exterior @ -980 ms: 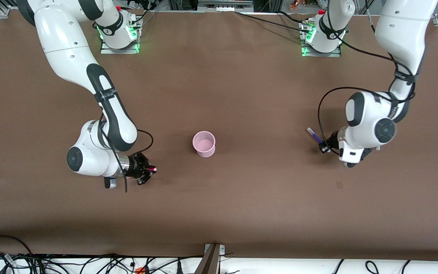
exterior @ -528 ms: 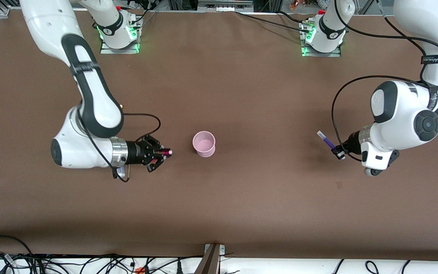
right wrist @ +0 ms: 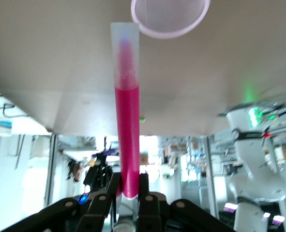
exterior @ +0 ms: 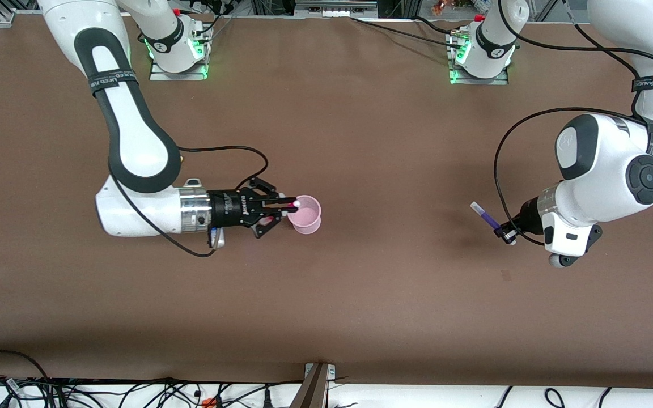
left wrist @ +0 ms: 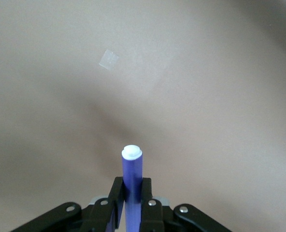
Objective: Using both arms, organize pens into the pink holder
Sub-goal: 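Carry the pink marker over the cup while the left gripper lifts the blue marker, then drop the pink marker into the cup while the left gripper carries the blue marker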
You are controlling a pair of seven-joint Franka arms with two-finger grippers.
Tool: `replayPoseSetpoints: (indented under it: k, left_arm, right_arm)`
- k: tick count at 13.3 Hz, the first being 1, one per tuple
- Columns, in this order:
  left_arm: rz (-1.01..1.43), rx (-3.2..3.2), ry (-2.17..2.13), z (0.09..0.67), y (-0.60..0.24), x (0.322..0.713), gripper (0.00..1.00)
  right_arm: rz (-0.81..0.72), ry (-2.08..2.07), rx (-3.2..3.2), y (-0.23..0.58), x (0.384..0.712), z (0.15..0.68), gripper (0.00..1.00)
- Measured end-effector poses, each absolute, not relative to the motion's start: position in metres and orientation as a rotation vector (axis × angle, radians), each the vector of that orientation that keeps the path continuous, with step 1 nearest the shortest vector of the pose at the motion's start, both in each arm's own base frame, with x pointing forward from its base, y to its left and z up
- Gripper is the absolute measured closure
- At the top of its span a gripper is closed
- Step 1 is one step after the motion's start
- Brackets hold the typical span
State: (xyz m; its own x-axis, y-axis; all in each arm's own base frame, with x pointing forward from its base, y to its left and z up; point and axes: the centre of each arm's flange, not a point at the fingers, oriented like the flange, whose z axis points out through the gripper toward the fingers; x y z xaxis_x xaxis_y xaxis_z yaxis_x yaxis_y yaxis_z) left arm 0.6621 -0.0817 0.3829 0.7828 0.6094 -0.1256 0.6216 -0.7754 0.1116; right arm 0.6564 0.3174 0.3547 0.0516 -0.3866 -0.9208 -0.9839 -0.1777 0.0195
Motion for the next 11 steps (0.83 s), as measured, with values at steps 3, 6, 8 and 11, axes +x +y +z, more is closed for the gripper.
replayPoseSetpoints:
  k: [3, 6, 8, 11]
  left_arm:
    - [-0.119, 2.824, 0.985, 0.385, -0.084, 0.663, 0.82]
    - [-0.119, 2.823, 0.987, 0.385, -0.084, 0.663, 0.82]
    - [-0.119, 2.823, 0.988, 0.385, -0.084, 0.663, 0.82]
    - [-0.112, 2.823, 0.982, 0.387, -0.086, 0.663, 0.82]
  right_arm:
    - [1.102, 1.328, -1.555, 0.349, 0.641, 0.326, 0.83]
    - [1.089, 1.256, -1.509, 0.360, 0.617, 0.271, 0.83]
    - [1.078, 1.262, -1.509, 0.356, 0.612, 0.256, 0.83]
    - [1.067, 1.257, -1.513, 0.356, 0.612, 0.256, 0.83]
